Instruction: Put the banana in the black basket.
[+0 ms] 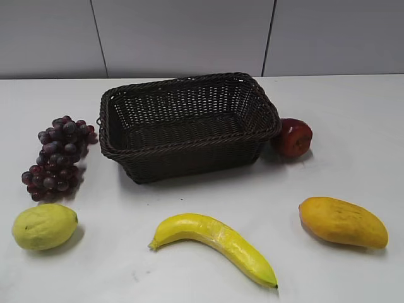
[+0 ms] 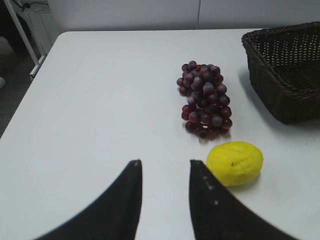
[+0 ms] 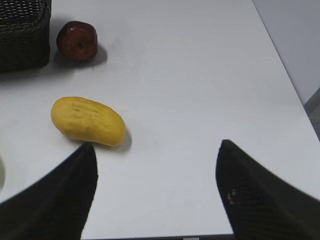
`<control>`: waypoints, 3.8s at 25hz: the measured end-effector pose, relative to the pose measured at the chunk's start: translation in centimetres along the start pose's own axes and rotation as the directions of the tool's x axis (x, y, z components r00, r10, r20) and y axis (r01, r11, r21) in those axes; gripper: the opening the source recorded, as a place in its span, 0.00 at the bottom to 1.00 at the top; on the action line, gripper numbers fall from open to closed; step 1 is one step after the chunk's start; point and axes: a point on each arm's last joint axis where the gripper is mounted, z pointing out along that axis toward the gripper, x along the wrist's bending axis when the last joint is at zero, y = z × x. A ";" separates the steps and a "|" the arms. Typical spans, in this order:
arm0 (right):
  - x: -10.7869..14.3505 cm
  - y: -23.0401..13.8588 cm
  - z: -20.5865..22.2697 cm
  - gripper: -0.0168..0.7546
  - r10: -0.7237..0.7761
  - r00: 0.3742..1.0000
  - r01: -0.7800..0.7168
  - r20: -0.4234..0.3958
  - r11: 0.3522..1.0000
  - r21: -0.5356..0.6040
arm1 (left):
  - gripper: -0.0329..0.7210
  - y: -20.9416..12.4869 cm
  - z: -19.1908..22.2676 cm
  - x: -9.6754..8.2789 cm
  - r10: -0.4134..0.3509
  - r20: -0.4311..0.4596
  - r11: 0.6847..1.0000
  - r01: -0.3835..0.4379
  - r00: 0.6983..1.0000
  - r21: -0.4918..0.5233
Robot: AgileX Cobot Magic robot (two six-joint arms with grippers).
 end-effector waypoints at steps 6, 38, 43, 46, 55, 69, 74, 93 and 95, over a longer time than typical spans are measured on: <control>0.0 0.0 0.0 0.79 0.000 1.000 0.000 0.000 1.000 0.000 | 0.36 0.0 0.0 0.0 0.000 0.000 1.000 0.000 1.000 0.000; 0.6 7.5 5.9 0.86 0.049 0.997 -0.065 -0.059 0.945 -0.321 | 0.36 0.0 0.0 0.0 0.000 0.000 1.000 0.000 1.000 0.000; 1.0 8.6 11.1 0.89 0.095 0.993 -0.103 -0.075 0.989 -0.103 | 0.36 0.0 0.0 0.0 0.000 0.000 1.000 0.000 1.000 0.000; 1.7 9.8 13.6 0.89 0.088 0.990 -0.087 -0.111 0.996 0.010 | 0.36 0.0 0.0 0.0 0.000 0.000 1.000 0.000 1.000 0.000; 10.3 10.6 20.0 0.87 -0.069 0.906 0.218 -0.418 0.922 0.320 | 0.36 0.0 0.0 0.0 0.000 0.000 1.000 0.000 1.000 0.000; 23.4 4.2 24.5 0.85 -0.271 0.675 0.661 -0.686 0.635 0.400 | 0.36 0.0 0.0 0.0 0.000 0.000 1.000 0.000 1.000 0.000; 25.3 2.0 25.8 0.84 -0.320 0.616 0.741 -0.719 0.546 0.392 | 0.36 0.0 0.0 0.0 0.000 0.000 1.000 0.000 1.000 0.000; 27.2 -2.3 29.5 0.80 -0.373 0.573 0.792 -0.730 0.479 0.377 | 0.36 0.0 0.0 0.0 0.000 0.000 1.000 0.000 1.000 0.000; 27.3 -2.2 29.6 0.78 -0.375 0.573 0.789 -0.729 0.491 0.368 | 0.36 0.0 0.0 0.0 0.000 0.000 1.000 0.000 1.000 0.000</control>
